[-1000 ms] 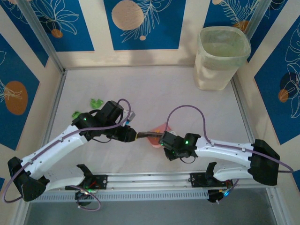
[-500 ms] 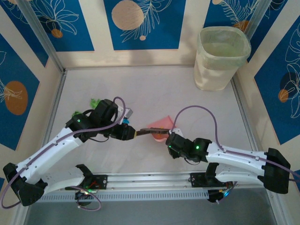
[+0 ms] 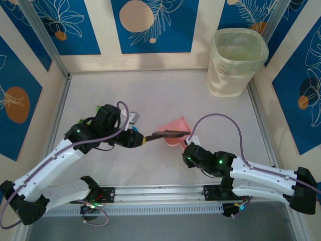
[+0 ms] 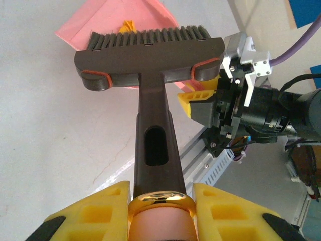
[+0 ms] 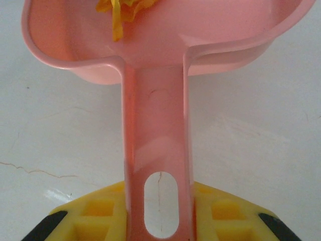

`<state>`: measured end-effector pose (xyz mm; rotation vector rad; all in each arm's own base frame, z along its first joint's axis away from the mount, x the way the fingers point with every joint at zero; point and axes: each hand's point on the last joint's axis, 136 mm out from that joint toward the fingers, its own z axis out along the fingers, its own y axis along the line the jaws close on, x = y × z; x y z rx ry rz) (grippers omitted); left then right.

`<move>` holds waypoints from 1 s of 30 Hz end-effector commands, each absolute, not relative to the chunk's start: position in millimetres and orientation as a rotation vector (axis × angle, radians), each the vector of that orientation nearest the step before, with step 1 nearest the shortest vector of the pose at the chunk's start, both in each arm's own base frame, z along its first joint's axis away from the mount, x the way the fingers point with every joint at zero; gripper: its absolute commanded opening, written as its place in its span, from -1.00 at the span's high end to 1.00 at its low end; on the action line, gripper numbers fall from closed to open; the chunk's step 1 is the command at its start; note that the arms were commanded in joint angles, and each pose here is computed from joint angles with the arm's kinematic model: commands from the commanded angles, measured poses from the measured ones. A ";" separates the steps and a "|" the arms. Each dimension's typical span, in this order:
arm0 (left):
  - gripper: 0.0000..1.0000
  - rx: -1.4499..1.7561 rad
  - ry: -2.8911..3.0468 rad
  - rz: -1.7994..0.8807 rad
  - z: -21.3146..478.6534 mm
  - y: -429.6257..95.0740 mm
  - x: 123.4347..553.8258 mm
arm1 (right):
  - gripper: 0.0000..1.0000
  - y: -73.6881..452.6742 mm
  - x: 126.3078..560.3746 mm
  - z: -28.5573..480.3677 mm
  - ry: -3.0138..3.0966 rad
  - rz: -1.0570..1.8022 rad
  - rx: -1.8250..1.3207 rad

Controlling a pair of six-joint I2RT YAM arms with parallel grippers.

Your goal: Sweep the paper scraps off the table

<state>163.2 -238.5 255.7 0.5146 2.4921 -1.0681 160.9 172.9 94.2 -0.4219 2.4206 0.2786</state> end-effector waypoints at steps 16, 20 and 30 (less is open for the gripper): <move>1.00 0.503 2.254 -1.210 305.9 -239.9 173.8 | 1.00 168.1 170.2 121.7 2.300 0.314 -0.348; 1.00 0.505 2.225 -1.216 311.4 -238.9 174.1 | 1.00 166.1 171.3 122.2 2.297 0.306 -0.339; 1.00 0.449 2.221 -1.115 309.9 -226.3 185.1 | 1.00 163.1 173.9 128.1 2.286 0.298 -0.311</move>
